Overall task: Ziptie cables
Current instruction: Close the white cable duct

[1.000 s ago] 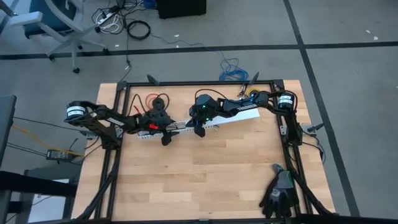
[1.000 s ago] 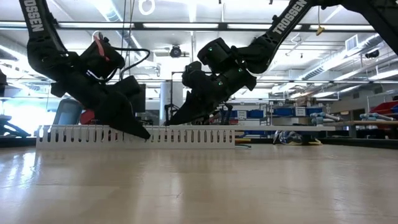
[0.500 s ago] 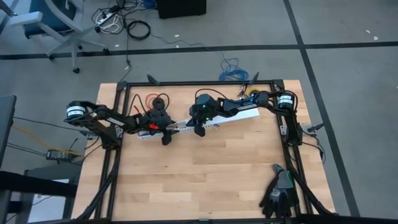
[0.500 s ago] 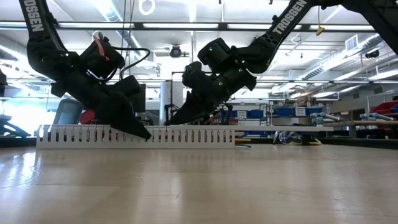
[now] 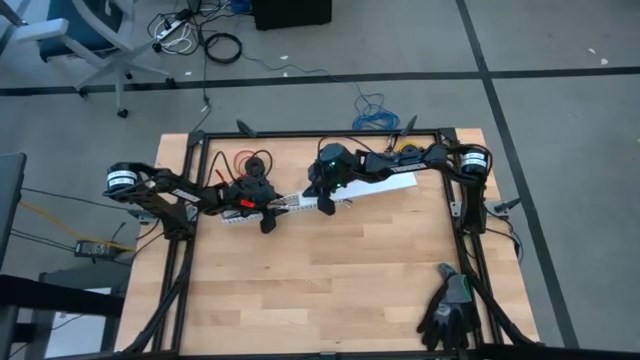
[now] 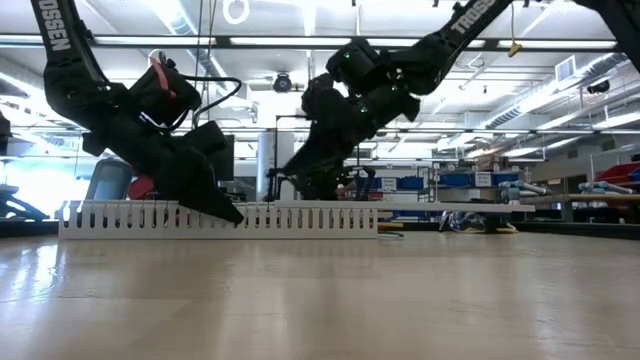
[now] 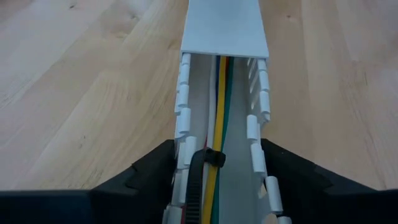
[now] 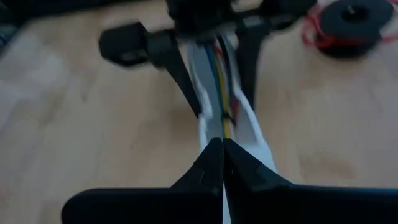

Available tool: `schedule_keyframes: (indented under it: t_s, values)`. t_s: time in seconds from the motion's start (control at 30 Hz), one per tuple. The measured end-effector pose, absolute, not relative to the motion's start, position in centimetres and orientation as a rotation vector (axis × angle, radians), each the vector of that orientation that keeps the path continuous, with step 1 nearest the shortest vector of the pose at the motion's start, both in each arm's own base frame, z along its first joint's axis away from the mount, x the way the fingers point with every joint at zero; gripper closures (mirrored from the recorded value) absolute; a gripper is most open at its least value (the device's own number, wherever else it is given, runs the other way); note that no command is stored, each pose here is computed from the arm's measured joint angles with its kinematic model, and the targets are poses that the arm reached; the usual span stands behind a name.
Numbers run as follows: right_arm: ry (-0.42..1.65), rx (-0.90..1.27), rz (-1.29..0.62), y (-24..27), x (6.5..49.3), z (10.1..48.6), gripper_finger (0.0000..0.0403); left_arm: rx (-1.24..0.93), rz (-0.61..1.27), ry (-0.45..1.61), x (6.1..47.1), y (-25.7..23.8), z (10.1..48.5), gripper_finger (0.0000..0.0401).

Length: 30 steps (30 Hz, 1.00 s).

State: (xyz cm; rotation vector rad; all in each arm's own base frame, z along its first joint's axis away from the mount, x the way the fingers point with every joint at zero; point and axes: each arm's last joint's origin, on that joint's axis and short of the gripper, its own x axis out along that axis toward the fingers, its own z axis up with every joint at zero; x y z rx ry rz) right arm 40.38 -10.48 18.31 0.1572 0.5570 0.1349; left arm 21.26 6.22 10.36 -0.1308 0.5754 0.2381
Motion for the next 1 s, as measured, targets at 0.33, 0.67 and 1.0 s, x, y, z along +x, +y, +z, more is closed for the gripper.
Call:
schedule_keyframes:
  t_s: [0.33, 0.67, 1.0]
  values:
    - [0.777, 0.195, 0.064, -11.0, 38.0, 16.6, 0.0403, -0.131, 0.238, 0.576, 21.3, 6.2, 10.3, 0.0176]
    - [0.67, 0.209, 0.143, -10.5, 42.3, 13.7, 0.0403, -0.131, 0.24, 0.574, 21.3, 6.2, 10.3, 0.0176]
    - [0.662, 0.204, 0.167, -10.7, 42.9, 14.0, 0.0403, -0.116, 0.236, 0.552, 21.4, 6.3, 10.5, 0.0168]
